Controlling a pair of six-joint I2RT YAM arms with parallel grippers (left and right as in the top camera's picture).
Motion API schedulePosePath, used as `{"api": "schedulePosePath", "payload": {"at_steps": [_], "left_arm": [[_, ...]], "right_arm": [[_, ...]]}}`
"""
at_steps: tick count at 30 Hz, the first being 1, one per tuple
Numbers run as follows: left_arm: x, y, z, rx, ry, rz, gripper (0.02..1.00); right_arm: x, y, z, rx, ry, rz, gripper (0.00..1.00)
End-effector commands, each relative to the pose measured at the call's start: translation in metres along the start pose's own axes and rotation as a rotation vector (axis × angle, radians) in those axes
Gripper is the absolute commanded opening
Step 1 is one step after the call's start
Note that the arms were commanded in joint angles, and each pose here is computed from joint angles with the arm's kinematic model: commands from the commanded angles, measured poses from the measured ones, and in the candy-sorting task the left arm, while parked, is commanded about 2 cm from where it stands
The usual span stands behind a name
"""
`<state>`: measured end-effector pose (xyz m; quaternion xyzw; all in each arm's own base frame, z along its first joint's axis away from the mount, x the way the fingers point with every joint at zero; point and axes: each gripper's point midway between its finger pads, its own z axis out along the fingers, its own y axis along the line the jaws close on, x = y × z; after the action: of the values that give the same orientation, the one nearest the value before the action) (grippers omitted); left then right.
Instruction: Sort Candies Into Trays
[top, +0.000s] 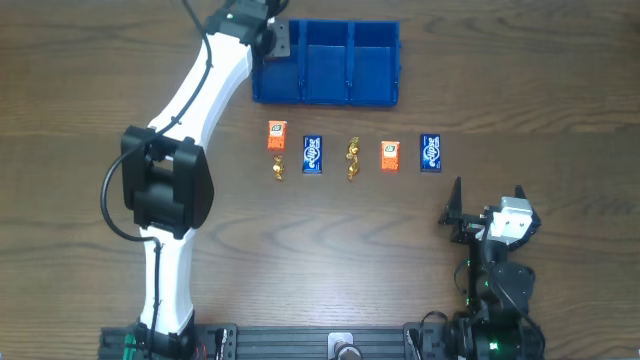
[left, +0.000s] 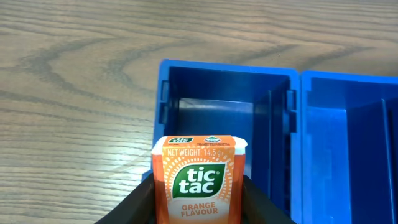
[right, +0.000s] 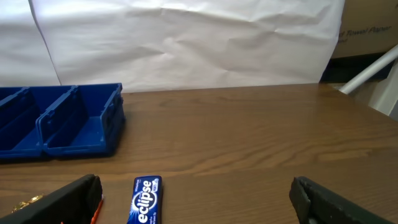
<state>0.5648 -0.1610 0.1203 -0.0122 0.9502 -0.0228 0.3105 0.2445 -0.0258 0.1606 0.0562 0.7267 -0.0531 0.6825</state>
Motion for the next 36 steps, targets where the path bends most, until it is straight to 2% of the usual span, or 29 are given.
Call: {"api": "schedulePosePath", "payload": {"at_steps": [1, 12, 15, 17, 18, 19, 24, 27, 31, 36], "left_arm": [[-0.006, -0.005, -0.003, 0.028, -0.009, 0.022, 0.338], [0.002, -0.015, 0.001, 0.080, 0.021, 0.054, 0.347], [0.003, -0.015, 0.001, 0.079, 0.023, 0.054, 0.421], [0.003, -0.015, 0.001, 0.079, 0.025, 0.054, 0.614], [0.004, -0.015, 0.001, 0.078, 0.028, 0.054, 0.746], [0.005, -0.014, 0.001, 0.077, 0.030, 0.054, 0.989], [0.004, -0.016, -0.004, 0.079, 0.032, 0.030, 0.998], [0.006, -0.024, -0.035, 0.102, 0.052, 0.018, 0.998], [0.042, -0.029, -0.083, 0.064, 0.186, -0.003, 0.998], [0.086, -0.034, -0.083, 0.014, 0.308, 0.035, 1.000]], "right_arm": [[0.000, -0.001, 0.000, 0.004, 0.000, -0.007, 1.000], [0.000, -0.001, 0.000, 0.004, 0.000, -0.007, 0.998], [0.000, -0.001, 0.000, 0.004, 0.000, -0.007, 0.998], [0.000, -0.001, 0.000, 0.004, 0.000, -0.007, 0.998], [0.000, -0.001, 0.000, 0.004, 0.000, -0.007, 0.998], [0.000, -0.001, 0.000, 0.004, 0.000, -0.007, 0.998], [0.000, -0.001, 0.000, 0.004, 0.000, -0.007, 0.998], [0.000, -0.001, 0.000, 0.004, 0.000, -0.007, 0.998], [0.000, -0.001, 0.000, 0.004, 0.000, -0.007, 0.998], [0.000, -0.001, 0.000, 0.004, 0.000, -0.007, 0.998]]}}
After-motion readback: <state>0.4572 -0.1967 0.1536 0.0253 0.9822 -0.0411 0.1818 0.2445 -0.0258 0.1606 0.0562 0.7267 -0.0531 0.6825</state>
